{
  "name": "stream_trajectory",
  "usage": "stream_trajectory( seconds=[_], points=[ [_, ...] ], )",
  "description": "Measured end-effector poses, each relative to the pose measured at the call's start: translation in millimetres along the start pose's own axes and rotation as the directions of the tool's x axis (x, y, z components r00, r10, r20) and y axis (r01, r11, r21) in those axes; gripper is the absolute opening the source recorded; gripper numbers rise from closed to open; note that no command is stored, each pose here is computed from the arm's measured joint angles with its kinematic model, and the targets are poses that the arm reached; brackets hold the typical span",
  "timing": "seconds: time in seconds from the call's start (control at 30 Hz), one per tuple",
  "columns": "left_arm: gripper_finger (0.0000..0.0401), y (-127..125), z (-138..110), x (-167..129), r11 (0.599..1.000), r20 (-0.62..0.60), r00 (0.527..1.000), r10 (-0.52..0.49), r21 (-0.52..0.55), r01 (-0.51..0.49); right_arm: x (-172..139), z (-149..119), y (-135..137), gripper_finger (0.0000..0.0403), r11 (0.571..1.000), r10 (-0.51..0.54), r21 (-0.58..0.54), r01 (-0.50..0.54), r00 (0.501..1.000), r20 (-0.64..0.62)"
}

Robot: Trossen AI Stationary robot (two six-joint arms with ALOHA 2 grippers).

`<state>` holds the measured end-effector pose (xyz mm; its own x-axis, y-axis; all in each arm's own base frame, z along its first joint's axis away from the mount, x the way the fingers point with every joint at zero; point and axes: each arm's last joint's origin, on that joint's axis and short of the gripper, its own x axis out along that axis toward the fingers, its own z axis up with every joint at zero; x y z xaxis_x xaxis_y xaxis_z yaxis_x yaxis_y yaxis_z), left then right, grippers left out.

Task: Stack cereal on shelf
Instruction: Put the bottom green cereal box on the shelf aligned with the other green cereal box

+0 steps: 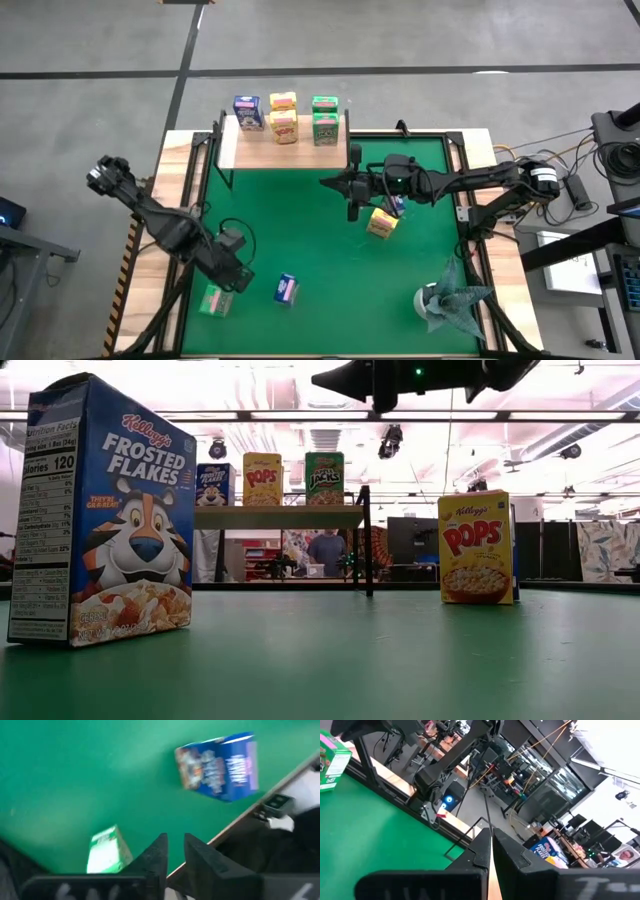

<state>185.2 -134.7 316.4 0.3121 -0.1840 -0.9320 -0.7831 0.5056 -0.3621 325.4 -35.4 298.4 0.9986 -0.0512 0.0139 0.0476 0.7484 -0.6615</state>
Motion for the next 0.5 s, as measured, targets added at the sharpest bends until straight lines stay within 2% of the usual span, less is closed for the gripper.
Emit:
stream_trajectory(
  seconds=[0.13,0.23,0.37,0.5],
  points=[
    [0.0106,8,-13,11,0.988,-0.063,0.996,0.055,-0.139,-0.063,0,-1,1,0.0009,1.000,0.004,0.000,-0.004,1.000,-0.003],
    [0.0154,11,-25,16,0.974,-0.100,0.991,0.085,-0.200,-0.104,0,-1,1,0.0009,1.000,0.004,0.000,-0.004,1.000,-0.004],
    [0.0213,12,-36,21,0.960,-0.112,0.986,0.126,-0.235,-0.150,0,-2,2,0.0009,1.000,0.012,0.000,-0.012,1.000,-0.013],
    [0.0254,10,-44,24,0.946,-0.112,0.977,0.183,-0.250,-0.206,0,-3,2,0.0009,1.000,0.017,0.000,-0.017,1.000,-0.018]
  ],
)
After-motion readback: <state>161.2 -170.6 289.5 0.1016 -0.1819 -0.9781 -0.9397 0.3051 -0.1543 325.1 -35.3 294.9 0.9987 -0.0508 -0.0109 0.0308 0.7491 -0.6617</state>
